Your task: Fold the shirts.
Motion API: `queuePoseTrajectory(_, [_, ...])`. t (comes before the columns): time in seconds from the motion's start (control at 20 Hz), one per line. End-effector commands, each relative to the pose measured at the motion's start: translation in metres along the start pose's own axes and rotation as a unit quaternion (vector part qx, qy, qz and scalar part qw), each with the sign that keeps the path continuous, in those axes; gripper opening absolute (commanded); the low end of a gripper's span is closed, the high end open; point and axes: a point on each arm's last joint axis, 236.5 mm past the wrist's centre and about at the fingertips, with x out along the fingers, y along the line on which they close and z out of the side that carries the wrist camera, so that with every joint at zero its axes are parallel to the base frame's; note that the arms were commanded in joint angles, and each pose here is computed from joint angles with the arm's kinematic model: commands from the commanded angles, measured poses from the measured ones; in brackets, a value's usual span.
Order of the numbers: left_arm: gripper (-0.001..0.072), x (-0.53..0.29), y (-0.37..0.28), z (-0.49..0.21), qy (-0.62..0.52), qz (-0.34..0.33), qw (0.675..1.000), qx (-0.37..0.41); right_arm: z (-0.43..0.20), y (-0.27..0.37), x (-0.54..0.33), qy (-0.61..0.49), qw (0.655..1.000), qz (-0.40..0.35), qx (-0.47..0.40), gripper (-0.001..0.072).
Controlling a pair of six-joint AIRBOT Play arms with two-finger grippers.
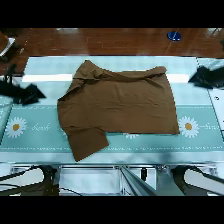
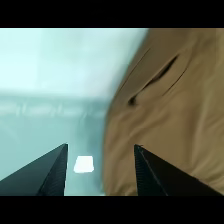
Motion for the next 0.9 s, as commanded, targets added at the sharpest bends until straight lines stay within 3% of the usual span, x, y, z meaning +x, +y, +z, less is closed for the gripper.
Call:
queuePoseTrajectory(0.0, [0.0506, 0.011, 0.021, -0.055, -0.003, -0.056, 0.995, -0.081, -0.075, -0.047, 0.015, -0.041, 0.995, -0.025, 0.091, 0.0412])
queuePoseTrajectory(0.1, [0.0506, 0.007, 0.008, -0.065, -0.012, -0.112, 0.990, -0.082, -0.116, -0.063, 0.023, -0.042, 0.988, -0.022, 0.144, 0.0412])
queuePoseTrajectory(0.3, [0.0505, 0.022, 0.009, -0.082, -0.008, -0.122, 0.986, -0.112, -0.169, -0.065, 0.032, -0.016, 0.983, 0.001, 0.181, 0.0412])
queuePoseTrajectory(0.45, [0.0505, 0.038, 0.002, -0.089, 0.006, -0.114, 0.988, -0.107, -0.170, -0.043, 0.037, -0.022, 0.980, 0.051, 0.189, 0.0412])
queuePoseTrajectory(0.85, [0.0505, 0.079, -0.020, -0.109, 0.081, -0.110, 0.986, -0.094, -0.171, -0.041, 0.037, -0.019, 0.980, 0.055, 0.191, 0.0412])
